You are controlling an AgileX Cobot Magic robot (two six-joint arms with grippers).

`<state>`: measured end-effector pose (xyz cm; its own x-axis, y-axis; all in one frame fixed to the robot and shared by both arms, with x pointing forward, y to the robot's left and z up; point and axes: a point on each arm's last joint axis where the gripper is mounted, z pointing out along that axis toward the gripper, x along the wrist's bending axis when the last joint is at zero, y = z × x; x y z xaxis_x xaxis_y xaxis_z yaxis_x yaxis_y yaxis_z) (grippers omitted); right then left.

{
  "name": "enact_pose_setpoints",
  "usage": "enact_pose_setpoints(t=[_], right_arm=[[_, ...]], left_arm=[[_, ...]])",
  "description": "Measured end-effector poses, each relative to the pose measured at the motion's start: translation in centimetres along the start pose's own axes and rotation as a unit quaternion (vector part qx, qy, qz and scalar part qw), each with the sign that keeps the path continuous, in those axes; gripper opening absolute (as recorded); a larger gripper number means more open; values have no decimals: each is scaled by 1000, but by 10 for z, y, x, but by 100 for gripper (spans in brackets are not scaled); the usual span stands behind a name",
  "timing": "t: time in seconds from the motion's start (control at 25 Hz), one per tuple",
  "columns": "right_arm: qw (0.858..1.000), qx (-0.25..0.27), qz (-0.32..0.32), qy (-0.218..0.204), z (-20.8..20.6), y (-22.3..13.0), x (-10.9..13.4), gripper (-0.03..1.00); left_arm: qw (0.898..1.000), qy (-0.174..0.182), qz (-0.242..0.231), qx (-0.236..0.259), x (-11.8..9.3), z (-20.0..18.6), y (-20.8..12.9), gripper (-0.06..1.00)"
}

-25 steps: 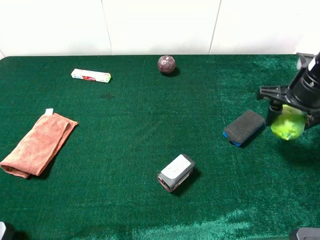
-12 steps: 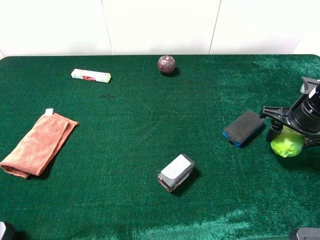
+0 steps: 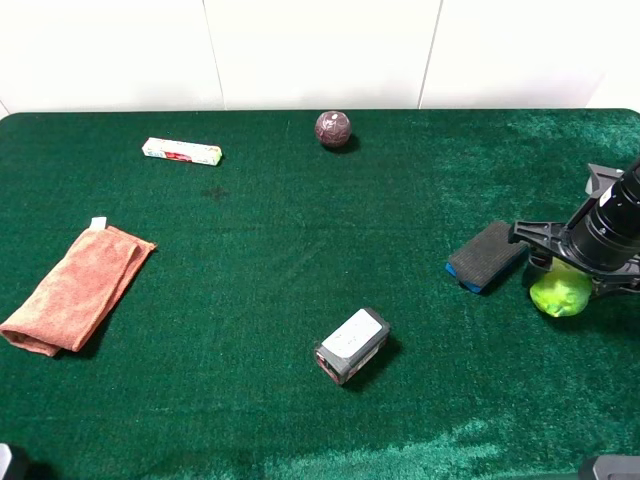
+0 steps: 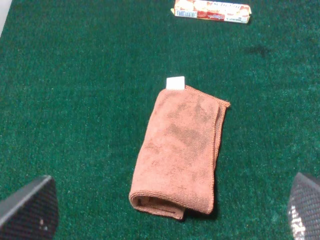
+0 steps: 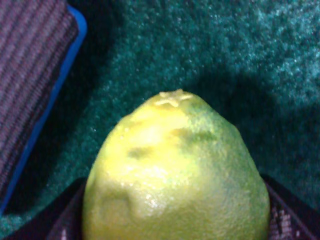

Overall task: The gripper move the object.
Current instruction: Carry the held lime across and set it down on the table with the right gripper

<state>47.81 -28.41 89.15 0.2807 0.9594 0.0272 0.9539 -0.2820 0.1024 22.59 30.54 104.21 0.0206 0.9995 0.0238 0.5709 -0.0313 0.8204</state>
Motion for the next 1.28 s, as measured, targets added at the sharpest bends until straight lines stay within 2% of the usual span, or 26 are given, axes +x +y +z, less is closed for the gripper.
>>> enact_pose_setpoints(t=[0.36, 0.48, 0.6, 1.08, 1.28], right_arm=[[1000, -1, -3, 0, 0, 0, 0, 49], [1000, -1, -4, -2, 0, 0, 0, 63], [1000, 3, -4, -3, 0, -1, -1, 68], [1000, 19, -4, -9, -1, -4, -2, 70], [1000, 6, -4, -5, -14, -5, -3, 70]], left_arm=[[1000, 0, 0, 0, 0, 0, 0, 92], [1000, 0, 0, 0, 0, 0, 0, 92], [1000, 0, 0, 0, 0, 0, 0, 92], [1000, 0, 0, 0, 0, 0, 0, 92], [1000, 0, 0, 0, 0, 0, 0, 92]])
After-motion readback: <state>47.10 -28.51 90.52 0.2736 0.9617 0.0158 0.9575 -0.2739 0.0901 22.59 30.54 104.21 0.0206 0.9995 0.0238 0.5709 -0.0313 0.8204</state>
